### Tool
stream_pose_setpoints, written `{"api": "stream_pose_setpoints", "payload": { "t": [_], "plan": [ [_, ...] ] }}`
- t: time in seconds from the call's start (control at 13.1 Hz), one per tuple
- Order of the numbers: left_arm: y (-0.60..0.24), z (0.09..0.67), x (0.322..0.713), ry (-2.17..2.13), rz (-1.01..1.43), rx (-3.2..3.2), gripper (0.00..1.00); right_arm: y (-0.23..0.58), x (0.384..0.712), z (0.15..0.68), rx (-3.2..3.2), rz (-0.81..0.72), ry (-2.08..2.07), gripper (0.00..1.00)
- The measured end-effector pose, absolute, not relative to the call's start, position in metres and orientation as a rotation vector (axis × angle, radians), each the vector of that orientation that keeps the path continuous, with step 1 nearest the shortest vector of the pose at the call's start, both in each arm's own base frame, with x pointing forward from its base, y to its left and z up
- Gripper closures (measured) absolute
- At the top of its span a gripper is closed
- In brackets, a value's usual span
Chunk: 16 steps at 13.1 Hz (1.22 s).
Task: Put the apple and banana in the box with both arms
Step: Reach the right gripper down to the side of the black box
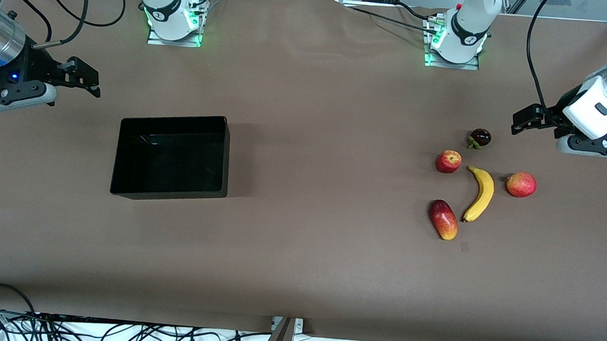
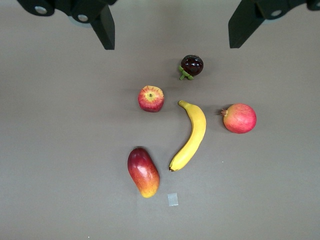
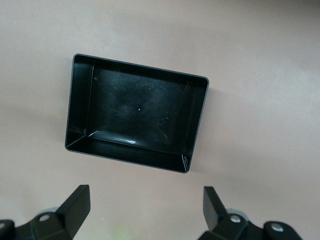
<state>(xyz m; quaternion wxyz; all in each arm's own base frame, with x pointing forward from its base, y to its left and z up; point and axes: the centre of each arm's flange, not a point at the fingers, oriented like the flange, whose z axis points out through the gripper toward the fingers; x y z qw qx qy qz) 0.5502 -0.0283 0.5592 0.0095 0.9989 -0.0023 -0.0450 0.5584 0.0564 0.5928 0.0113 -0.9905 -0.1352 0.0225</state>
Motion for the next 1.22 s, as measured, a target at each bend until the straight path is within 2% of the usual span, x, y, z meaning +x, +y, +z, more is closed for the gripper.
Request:
{"api": "stream_pose_setpoints", "payload": {
  "t": [0.77,0.99,1.22],
  "plan": [
    [-0.025,0.555,0.552,-0.013,-0.152,3.15,0.0,0.057,0.562,0.579,-3.1,0.122,-0.377,0.0],
    [-0.025,0.555,0.552,-0.013,-0.153,3.15,0.0,0.051,0.572,0.53,-3.13,0.159,-0.358,0.0],
    [-0.025,0.555,0.552,-0.013,-0.153,3.15,0.0,0.028,0.579,0.443,-3.15,0.182,-0.279,0.0]
  ]
}}
